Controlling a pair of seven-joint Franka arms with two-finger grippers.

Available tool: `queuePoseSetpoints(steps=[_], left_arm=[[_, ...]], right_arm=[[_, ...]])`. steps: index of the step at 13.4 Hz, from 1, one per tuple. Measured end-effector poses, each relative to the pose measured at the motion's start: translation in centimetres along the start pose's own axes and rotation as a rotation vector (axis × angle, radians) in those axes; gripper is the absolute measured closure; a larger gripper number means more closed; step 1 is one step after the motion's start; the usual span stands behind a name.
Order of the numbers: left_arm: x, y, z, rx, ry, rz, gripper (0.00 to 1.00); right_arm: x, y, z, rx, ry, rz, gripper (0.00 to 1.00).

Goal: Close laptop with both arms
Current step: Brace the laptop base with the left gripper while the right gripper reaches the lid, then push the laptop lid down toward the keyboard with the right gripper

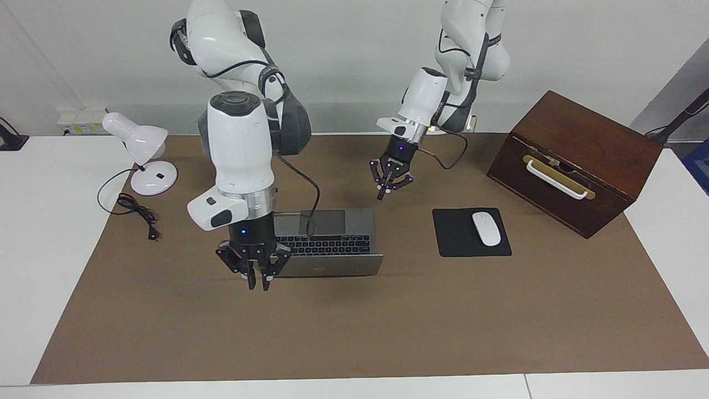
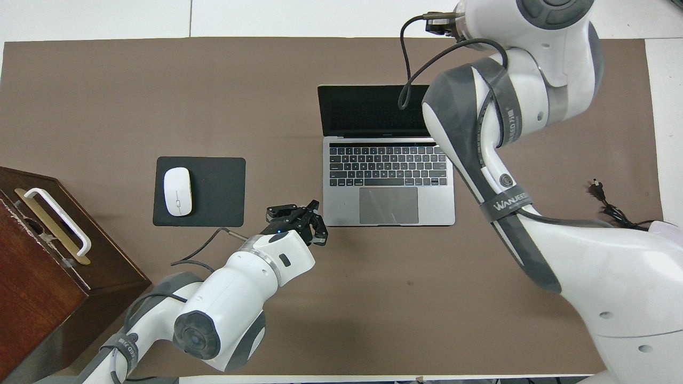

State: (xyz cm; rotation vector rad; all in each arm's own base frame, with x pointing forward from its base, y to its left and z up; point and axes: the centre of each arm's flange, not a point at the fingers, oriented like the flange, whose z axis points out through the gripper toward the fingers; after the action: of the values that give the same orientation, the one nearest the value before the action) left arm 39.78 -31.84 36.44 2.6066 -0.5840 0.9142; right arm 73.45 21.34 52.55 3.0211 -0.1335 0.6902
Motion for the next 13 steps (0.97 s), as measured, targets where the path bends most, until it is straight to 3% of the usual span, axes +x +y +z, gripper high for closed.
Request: queuePoseSetpoints(steps=[1,7,13], left_arm=[[-0.2,0.0,0.3,-0.001,0.011,0.001,0.99],[-3.1,0.5,4.2,-0.01,0.049,0.02,0.99],[-4.6,0.7,6.5,-0.01,0.025,0.058,0.99]], right_arm=[[-0.4,-1.1,-0.2,-0.004,0.006,0.004,0.98],[-1.5,-3.6,-0.1,-0.022,0.014,0.02,0.99],[-3.4,-5.8,2.2,-0.029,-0.023,-0.035,0.99]])
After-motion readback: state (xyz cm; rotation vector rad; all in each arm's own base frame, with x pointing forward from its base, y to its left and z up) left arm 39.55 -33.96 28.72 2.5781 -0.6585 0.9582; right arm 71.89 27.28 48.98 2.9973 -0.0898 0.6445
